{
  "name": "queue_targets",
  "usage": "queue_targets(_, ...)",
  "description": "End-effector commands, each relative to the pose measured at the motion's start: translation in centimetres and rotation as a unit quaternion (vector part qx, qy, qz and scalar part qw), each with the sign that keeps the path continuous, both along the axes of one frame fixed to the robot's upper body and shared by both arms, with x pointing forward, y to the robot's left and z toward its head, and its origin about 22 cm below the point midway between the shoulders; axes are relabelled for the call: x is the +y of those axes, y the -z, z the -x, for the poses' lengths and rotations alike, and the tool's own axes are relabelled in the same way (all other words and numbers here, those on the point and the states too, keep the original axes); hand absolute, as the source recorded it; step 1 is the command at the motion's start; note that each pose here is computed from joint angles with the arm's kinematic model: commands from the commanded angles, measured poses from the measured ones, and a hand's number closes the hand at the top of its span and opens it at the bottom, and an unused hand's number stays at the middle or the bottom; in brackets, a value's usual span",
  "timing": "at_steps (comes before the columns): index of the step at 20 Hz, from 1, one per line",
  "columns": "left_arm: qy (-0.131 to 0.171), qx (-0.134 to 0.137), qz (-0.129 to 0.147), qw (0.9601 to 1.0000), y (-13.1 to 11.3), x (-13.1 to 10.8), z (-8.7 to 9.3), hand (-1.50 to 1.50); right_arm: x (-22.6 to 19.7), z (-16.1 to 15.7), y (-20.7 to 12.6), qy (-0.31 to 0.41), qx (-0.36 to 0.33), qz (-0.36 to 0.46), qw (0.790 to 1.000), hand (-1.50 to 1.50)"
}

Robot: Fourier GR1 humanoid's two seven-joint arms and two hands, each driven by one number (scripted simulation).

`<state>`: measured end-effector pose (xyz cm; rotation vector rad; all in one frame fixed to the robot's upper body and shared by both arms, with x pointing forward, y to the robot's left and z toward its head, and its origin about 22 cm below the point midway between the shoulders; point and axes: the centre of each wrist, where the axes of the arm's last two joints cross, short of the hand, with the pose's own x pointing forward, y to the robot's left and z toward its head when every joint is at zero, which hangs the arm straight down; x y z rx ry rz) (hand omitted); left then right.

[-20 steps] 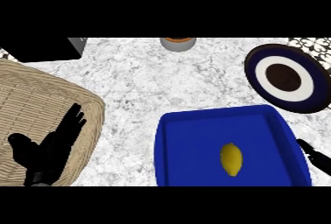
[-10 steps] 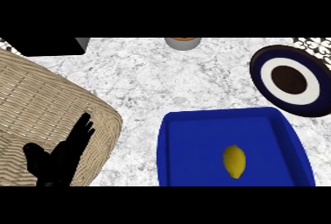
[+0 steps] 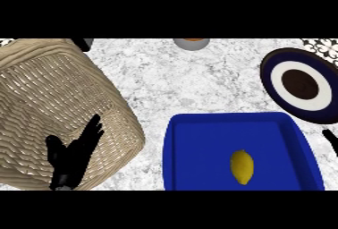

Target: Pick the lemon from the tray and place it in the plate

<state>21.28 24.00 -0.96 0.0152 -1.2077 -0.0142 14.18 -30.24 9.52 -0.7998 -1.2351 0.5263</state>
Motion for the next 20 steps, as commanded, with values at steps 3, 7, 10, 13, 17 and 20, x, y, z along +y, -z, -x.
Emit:
queue_targets(3, 0.007, -0.002, 0.009, 0.9999, 2.5, 0.0, -0.2, 0.00, 4.4, -1.0, -0.2, 0.020, 0.036, 0.040, 0.998, -1.50)
queue_targets(7, 0.003, 0.008, 0.007, 0.9999, 2.6, -1.0, -2.3, 0.00, 6.8, -3.0, 1.1, 0.016, 0.083, 0.036, 0.996, -1.50)
queue_targets(10, 0.001, 0.006, 0.005, 1.0000, 3.0, -1.5, -0.9, 0.00, 7.8, -2.8, 1.8, 0.003, 0.096, 0.014, 0.995, -1.50)
queue_targets(13, 0.003, 0.019, 0.010, 0.9998, 1.7, -0.5, -2.2, 0.00, 9.2, -2.5, 4.1, 0.008, 0.096, 0.005, 0.995, -1.50)
queue_targets(17, -0.009, 0.015, 0.014, 0.9998, 2.2, -0.2, -0.7, 0.00, 10.5, -3.8, 5.0, 0.008, 0.096, 0.018, 0.995, -1.50)
queue_targets(20, 0.004, 0.011, 0.008, 0.9999, 2.5, 0.1, -1.1, 0.00, 11.1, -3.6, 7.0, 0.012, 0.115, 0.050, 0.992, -1.50)
